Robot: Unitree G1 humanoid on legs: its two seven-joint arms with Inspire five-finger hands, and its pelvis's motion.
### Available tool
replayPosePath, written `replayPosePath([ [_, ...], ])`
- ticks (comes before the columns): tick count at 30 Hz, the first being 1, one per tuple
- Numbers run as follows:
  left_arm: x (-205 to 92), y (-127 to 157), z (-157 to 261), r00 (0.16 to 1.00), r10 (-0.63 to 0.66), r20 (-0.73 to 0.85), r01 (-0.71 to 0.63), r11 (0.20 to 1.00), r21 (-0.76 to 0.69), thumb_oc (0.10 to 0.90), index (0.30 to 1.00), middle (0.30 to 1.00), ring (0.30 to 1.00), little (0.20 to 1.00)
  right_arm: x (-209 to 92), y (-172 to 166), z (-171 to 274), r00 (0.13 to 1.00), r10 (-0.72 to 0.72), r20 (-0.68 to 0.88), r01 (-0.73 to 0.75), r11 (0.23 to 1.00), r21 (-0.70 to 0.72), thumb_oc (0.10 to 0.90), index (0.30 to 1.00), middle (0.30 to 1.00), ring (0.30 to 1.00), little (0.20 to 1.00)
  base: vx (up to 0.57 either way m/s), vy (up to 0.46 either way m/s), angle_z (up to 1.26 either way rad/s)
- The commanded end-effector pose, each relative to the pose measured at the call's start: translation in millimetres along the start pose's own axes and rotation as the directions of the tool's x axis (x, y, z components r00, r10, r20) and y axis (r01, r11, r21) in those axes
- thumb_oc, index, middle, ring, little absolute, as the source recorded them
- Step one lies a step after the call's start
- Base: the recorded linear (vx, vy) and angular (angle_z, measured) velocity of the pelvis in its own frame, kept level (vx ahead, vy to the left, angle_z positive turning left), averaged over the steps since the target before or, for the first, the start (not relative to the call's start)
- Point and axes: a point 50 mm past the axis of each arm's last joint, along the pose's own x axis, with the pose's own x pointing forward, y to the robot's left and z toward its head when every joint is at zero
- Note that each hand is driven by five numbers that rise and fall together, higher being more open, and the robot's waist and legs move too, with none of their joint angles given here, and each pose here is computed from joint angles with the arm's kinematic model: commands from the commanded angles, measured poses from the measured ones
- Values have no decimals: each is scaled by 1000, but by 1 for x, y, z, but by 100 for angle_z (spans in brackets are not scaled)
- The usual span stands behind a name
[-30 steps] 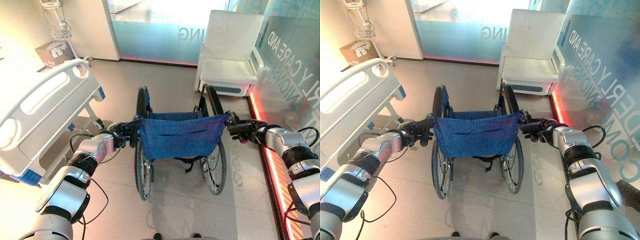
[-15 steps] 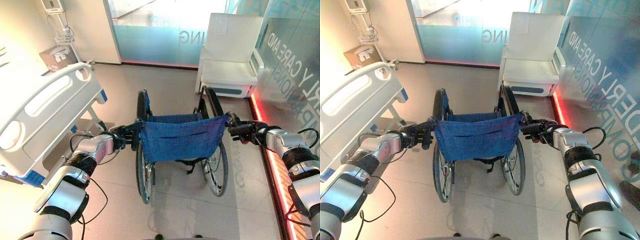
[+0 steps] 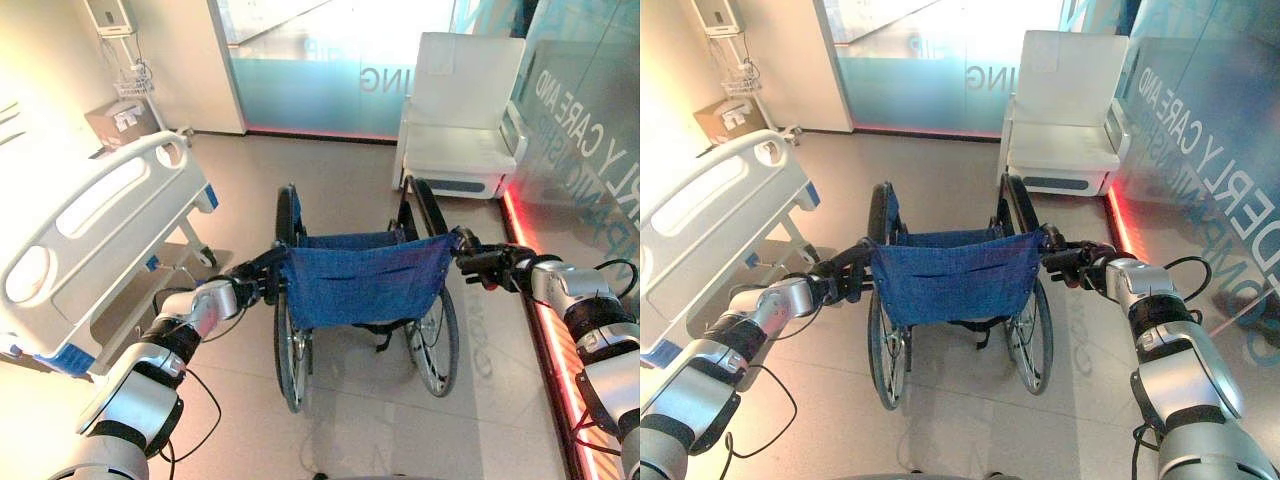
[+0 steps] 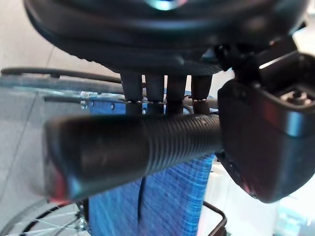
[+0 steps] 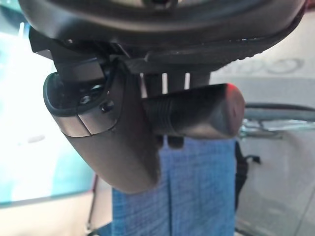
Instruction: Push the wheelchair next to the bed
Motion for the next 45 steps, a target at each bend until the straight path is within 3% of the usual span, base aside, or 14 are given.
replayPosePath([
  [1,-18,-117,31,834,-523,173,551,791,-266,400,300,300,300,300,-16,147,57,777,536,331,-561,827,-23,400,300,300,300,300,0,0,0],
  [9,-19,-120,29,825,-533,187,564,792,-233,400,300,300,300,300,-17,152,57,768,540,345,-576,818,3,400,300,300,300,300,1,-36,-1],
  [13,-17,-114,34,860,-460,221,492,862,-120,400,300,300,300,300,-17,153,58,776,528,345,-566,824,10,400,300,300,300,300,-2,-51,0],
  [25,-12,-89,52,919,-261,295,284,958,-36,400,300,300,300,300,-13,147,62,824,452,341,-505,859,84,400,300,300,300,300,14,-85,1],
  [45,-21,-44,89,919,-135,371,146,989,-1,400,300,300,300,300,-11,111,61,865,366,343,-416,906,84,400,300,300,300,300,204,127,-7],
])
